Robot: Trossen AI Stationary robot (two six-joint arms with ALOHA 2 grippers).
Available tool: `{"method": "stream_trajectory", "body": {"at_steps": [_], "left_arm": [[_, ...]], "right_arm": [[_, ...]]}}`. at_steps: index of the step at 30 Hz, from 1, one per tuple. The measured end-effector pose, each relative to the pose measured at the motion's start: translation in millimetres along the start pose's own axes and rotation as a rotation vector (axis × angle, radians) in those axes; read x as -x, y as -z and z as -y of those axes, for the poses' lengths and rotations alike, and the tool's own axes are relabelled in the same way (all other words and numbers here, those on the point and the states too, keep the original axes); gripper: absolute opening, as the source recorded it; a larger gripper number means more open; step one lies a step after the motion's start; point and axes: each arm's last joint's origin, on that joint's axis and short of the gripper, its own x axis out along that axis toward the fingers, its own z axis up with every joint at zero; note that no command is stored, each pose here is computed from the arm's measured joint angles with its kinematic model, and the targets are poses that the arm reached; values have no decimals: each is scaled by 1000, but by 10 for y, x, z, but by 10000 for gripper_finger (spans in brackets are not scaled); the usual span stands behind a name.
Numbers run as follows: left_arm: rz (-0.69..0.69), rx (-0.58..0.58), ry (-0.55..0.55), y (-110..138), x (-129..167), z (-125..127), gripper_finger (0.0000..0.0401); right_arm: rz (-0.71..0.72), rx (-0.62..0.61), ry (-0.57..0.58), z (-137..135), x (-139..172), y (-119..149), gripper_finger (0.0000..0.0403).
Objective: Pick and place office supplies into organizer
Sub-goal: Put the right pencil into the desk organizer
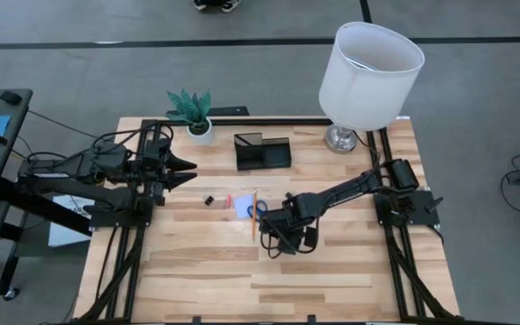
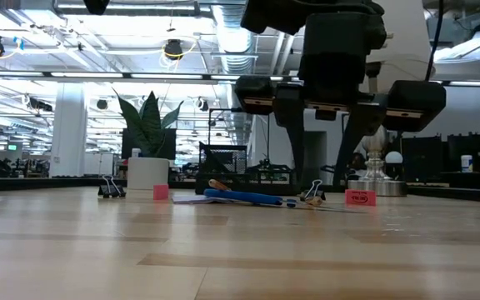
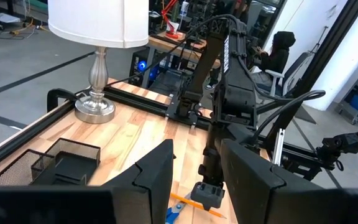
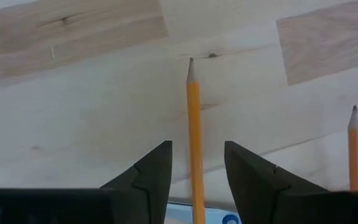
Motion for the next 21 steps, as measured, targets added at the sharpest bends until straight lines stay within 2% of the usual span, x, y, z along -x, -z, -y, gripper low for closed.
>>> {"method": "stream_trajectory", "body": {"at_steps": [21], "left_arm": [[0,0,0,0,0,0,126]], "right_arm": [[29,-21,11,-3,-61,74,140]]}}
